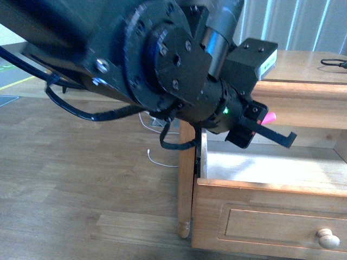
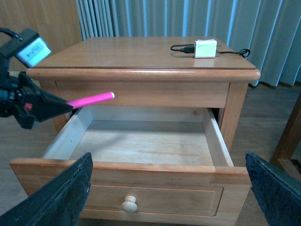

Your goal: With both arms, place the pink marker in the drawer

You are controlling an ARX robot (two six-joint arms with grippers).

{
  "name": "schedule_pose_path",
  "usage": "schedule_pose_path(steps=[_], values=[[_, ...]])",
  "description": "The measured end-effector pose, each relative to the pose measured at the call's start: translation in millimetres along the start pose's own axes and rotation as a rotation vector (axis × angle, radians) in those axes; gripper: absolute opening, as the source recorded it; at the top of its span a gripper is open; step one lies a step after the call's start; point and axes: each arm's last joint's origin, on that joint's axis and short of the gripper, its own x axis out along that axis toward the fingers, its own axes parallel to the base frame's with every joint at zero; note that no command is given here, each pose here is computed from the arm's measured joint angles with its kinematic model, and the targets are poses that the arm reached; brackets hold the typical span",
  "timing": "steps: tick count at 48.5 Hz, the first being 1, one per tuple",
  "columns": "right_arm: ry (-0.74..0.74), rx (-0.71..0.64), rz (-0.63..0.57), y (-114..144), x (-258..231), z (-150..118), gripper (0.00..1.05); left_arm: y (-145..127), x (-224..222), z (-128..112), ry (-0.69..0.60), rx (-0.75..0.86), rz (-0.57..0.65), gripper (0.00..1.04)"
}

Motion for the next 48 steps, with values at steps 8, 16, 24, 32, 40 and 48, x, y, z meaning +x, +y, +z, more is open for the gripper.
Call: schedule_pose_path(steps=[8, 16, 24, 32, 40, 48], values=[[0.000, 0.000, 0.000, 0.0, 0.0, 0.0, 0.96, -7.9, 28.1, -9.0, 0.033, 0.000, 0.006, 0.14], [0.000, 0.000, 0.000, 0.0, 0.0, 0.0, 0.96, -18.4, 48.4, -12.0, 0.040, 0.007, 0.019, 0.14], [0.000, 0.000, 0.000, 0.0, 0.0, 0.0, 0.96, -26.6, 58.5, -15.1, 0.049, 0.009, 0.033, 0.25], [0.000, 0.000, 0.000, 0.0, 0.0, 0.0, 0.96, -25.2, 56.1, -10.2, 0.017, -0.007, 0.082, 0.54], [0.000, 0.000, 0.000, 0.0, 0.0, 0.0, 0.96, -16.7, 31.6, -2.7, 0.015, -0.068, 0.162, 0.80], [0.000, 0.000, 0.000, 0.0, 0.0, 0.0, 0.96, -4.6, -7.2, 7.3, -0.031, -0.118, 0.230, 1.01]])
